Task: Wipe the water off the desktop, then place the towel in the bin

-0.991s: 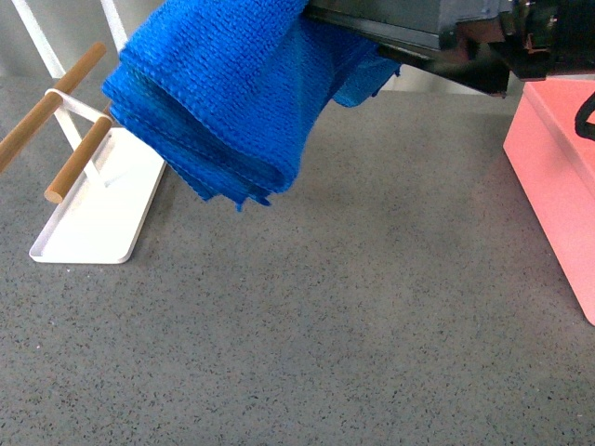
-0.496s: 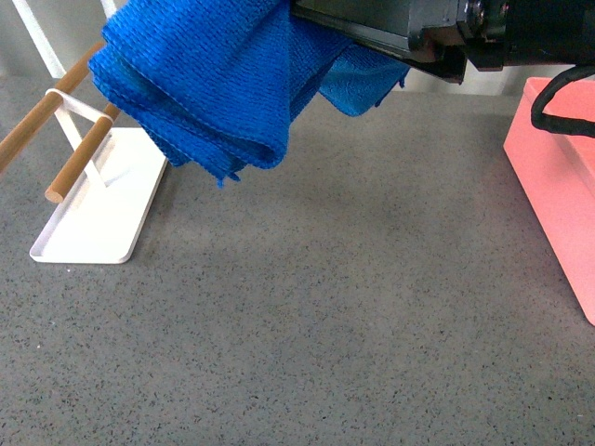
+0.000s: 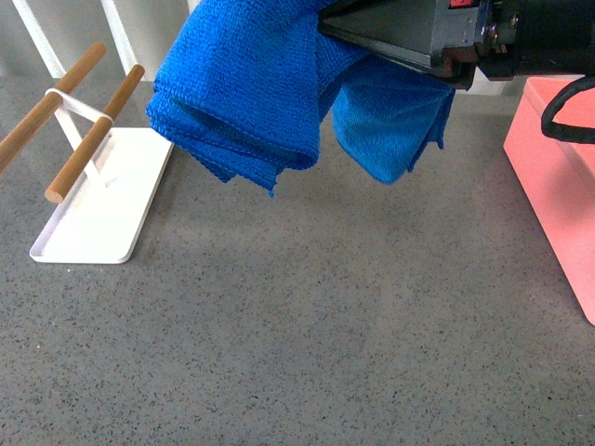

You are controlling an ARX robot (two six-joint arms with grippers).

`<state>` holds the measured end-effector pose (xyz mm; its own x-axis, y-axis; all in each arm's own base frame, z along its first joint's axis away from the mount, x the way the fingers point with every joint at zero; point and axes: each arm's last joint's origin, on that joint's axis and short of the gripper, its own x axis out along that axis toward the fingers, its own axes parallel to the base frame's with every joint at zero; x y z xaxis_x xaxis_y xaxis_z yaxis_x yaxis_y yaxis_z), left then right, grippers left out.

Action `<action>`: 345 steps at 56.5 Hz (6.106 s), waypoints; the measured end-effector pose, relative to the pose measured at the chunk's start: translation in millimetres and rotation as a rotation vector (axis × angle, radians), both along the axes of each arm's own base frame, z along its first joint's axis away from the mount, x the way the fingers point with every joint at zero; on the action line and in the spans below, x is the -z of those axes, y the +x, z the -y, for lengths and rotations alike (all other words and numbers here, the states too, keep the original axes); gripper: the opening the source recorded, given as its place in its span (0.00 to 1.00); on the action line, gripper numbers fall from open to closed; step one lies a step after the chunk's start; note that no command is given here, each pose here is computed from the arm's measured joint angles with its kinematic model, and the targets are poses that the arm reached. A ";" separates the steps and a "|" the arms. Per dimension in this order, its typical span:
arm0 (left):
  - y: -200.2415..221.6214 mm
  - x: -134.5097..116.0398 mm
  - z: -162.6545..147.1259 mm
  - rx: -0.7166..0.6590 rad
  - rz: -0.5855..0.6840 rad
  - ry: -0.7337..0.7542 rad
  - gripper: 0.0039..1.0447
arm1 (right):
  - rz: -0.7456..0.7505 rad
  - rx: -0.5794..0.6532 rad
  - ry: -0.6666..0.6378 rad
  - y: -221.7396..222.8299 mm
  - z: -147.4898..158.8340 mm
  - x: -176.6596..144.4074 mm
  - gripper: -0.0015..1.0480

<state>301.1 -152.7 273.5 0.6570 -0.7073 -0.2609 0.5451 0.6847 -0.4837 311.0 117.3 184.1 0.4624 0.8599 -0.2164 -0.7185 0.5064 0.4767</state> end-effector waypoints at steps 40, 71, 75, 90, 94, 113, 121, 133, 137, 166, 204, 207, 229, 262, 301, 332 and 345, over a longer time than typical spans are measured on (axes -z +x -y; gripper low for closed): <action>-35.3 23.3 -49.1 -0.708 0.435 0.294 0.57 | -0.015 0.033 -0.014 0.2 8.1 -1.1 0.03; -120.9 81.7 -127.8 -0.726 0.446 0.379 0.03 | -0.024 0.060 -0.043 -1.8 16.2 -3.7 0.03; -126.8 84.8 -131.1 -0.725 0.446 0.379 0.03 | -0.021 0.062 -0.046 -1.9 17.2 -4.4 0.03; -152.3 96.5 -148.5 -0.708 0.447 0.375 0.03 | -0.017 0.075 -0.056 -1.3 20.7 -4.7 0.03; -157.6 98.2 -152.0 -0.729 0.445 0.379 0.03 | -0.019 0.090 -0.072 -1.5 20.8 -3.9 0.03; -174.1 100.0 -152.4 -0.733 0.475 0.369 0.03 | -0.019 0.104 -0.088 -0.6 21.1 -5.7 0.03; -179.7 99.2 -152.4 -0.734 0.476 0.368 0.03 | -0.008 0.106 -0.086 1.6 20.5 -9.3 0.03; -185.0 98.9 -152.5 -0.734 0.477 0.367 0.03 | -0.009 0.125 -0.099 1.5 18.7 -9.0 0.03; -186.4 98.9 -152.5 -0.734 0.477 0.367 0.03 | -0.009 0.126 -0.100 1.7 18.3 -9.2 0.03; -204.5 102.2 -152.5 -0.733 0.475 0.369 0.03 | -0.021 0.117 -0.128 1.1 18.0 -8.3 0.03; -204.5 102.6 -152.5 -0.733 0.472 0.371 0.93 | -0.459 0.089 -0.711 26.5 21.3 99.8 0.03; -204.5 102.6 -152.5 -0.733 0.472 0.371 0.94 | -0.486 0.082 -0.788 27.7 25.0 111.9 0.03; -204.5 102.5 -152.5 -0.733 0.472 0.371 0.94 | -0.437 0.055 -1.117 75.4 27.5 138.0 0.03; -204.5 102.5 -152.5 -0.733 0.472 0.371 0.94 | -0.217 0.178 -1.343 192.5 -23.3 125.9 0.03; -204.6 102.5 -152.5 -0.733 0.473 0.372 0.94 | -0.102 0.012 -1.114 109.9 -105.1 67.5 0.03; -204.6 102.5 -152.5 -0.733 0.473 0.372 0.94 | 0.054 0.441 -0.931 61.7 17.6 -175.0 0.03; -204.6 102.5 -152.5 -0.733 0.473 0.372 0.94 | -0.112 0.626 -1.105 57.6 80.5 -167.5 0.03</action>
<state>96.5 -0.2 171.0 0.9998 -0.0019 0.0200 0.0020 1.0000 -0.0048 368.6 36.8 351.6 0.6551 -0.1599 -0.7384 -0.1974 0.9071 -0.3716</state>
